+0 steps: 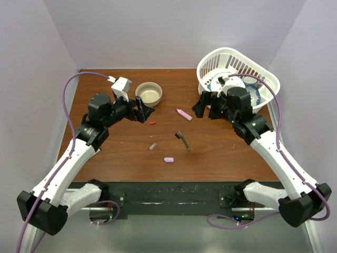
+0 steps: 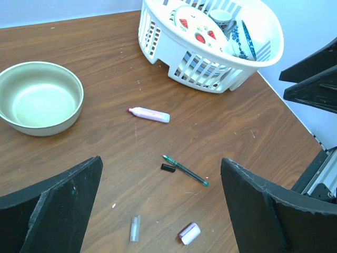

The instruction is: Insert the pens into the pen caps

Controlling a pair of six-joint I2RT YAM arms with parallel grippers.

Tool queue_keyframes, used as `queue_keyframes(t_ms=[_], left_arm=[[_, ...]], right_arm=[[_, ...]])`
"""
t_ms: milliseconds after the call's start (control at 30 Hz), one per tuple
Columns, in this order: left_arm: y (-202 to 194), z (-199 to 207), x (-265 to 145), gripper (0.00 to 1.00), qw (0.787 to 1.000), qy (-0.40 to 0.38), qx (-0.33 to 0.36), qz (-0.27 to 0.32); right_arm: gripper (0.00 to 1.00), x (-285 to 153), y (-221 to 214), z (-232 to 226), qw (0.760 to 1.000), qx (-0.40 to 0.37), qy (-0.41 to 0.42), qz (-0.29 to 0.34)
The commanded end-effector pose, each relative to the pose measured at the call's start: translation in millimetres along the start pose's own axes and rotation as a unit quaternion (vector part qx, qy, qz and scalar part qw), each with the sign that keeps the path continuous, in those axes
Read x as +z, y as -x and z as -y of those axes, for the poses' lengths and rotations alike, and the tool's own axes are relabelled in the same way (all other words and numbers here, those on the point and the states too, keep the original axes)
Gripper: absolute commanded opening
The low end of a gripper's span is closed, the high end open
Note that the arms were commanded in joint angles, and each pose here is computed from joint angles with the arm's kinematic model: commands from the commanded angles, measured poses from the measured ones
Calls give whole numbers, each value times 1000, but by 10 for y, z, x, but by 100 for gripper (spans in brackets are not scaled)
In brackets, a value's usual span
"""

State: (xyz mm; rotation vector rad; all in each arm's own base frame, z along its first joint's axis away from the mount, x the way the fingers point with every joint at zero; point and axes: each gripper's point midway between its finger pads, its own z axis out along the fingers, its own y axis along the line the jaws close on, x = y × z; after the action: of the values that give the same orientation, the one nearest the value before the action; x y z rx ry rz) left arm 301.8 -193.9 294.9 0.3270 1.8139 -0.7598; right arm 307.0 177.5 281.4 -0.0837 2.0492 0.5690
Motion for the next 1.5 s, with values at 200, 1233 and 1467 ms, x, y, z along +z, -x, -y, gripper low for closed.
queue_keyframes(t_ms=[200,1233,1467], left_arm=[[228,-230,-121,100,996,80,-2,47],[500,-543,-635,100,969,204,5,140],[481,-468,-587,100,975,180,9,130]], right_arm=[[99,-39,209,-52,1000,-19,3,21],[50,2316,-1151,513,896,-318,-68,-303],[51,2387,-1264,654,892,-315,-71,-316]])
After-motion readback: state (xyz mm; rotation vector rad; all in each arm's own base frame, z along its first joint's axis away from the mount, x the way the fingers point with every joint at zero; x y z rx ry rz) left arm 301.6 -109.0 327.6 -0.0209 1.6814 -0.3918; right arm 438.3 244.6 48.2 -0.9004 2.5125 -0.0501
